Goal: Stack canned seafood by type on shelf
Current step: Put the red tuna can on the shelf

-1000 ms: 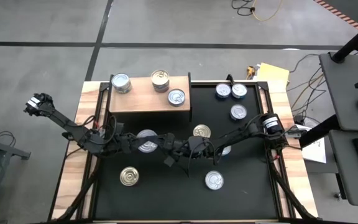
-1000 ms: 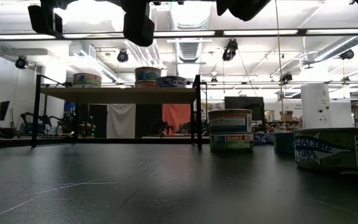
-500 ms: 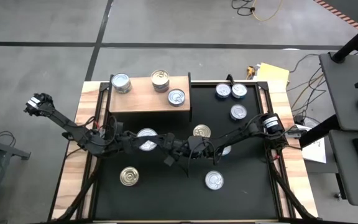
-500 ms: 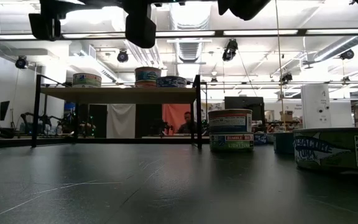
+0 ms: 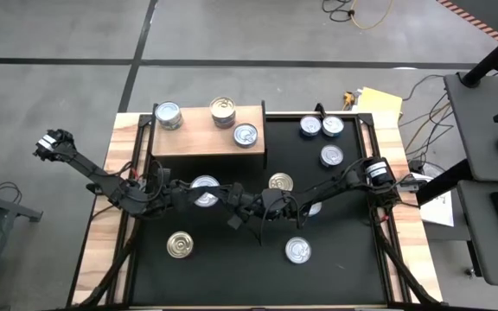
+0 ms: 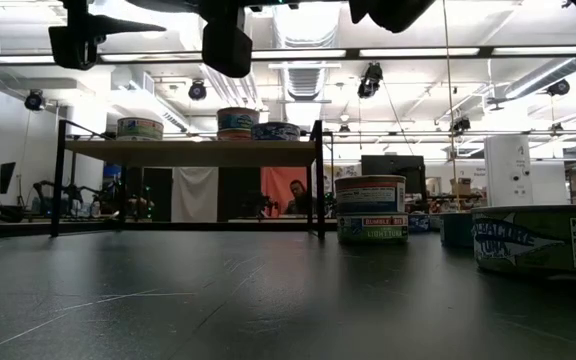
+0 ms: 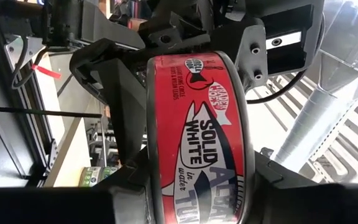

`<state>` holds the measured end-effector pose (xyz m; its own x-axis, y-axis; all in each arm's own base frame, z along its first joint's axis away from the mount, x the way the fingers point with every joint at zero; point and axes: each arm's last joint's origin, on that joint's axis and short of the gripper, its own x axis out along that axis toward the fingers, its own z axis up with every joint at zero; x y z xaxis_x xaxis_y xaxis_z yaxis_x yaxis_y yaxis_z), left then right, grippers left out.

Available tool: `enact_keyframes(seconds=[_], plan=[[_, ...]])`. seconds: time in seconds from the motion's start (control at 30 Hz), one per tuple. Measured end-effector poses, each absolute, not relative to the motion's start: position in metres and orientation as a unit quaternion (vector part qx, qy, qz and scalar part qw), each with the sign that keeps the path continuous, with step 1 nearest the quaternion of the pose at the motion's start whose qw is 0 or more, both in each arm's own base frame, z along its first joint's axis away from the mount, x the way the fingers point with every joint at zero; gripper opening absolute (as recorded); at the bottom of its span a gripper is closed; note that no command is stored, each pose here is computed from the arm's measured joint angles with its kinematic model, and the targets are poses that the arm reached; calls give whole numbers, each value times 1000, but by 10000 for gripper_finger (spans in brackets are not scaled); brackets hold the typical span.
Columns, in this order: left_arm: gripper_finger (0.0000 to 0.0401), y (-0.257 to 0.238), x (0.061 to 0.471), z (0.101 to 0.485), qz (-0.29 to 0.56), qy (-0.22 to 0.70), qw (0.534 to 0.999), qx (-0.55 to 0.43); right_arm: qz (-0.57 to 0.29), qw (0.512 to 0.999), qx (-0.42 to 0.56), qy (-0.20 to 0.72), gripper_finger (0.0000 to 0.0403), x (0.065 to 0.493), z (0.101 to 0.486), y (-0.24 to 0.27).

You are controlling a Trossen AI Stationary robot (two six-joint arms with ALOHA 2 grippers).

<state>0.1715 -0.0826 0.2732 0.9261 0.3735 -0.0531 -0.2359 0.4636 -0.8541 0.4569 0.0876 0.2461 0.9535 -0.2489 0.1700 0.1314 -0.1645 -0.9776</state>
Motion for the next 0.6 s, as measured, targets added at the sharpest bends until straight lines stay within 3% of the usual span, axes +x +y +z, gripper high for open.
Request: enact_keyframes(seconds=[0.13,0.27,0.43,0.6], plan=[[275,-82,171,273,180,-74,849,-491,-151,645,-748,41,130,457,246,86],[287,-82,171,274,179,-77,845,-499,-154,649,-744,41,159,458,247,83],[288,-82,171,274,179,-78,843,-501,-156,661,-732,42,188,457,248,81],[289,-82,170,275,180,-81,841,-503,-171,662,-729,44,193,456,251,80]])
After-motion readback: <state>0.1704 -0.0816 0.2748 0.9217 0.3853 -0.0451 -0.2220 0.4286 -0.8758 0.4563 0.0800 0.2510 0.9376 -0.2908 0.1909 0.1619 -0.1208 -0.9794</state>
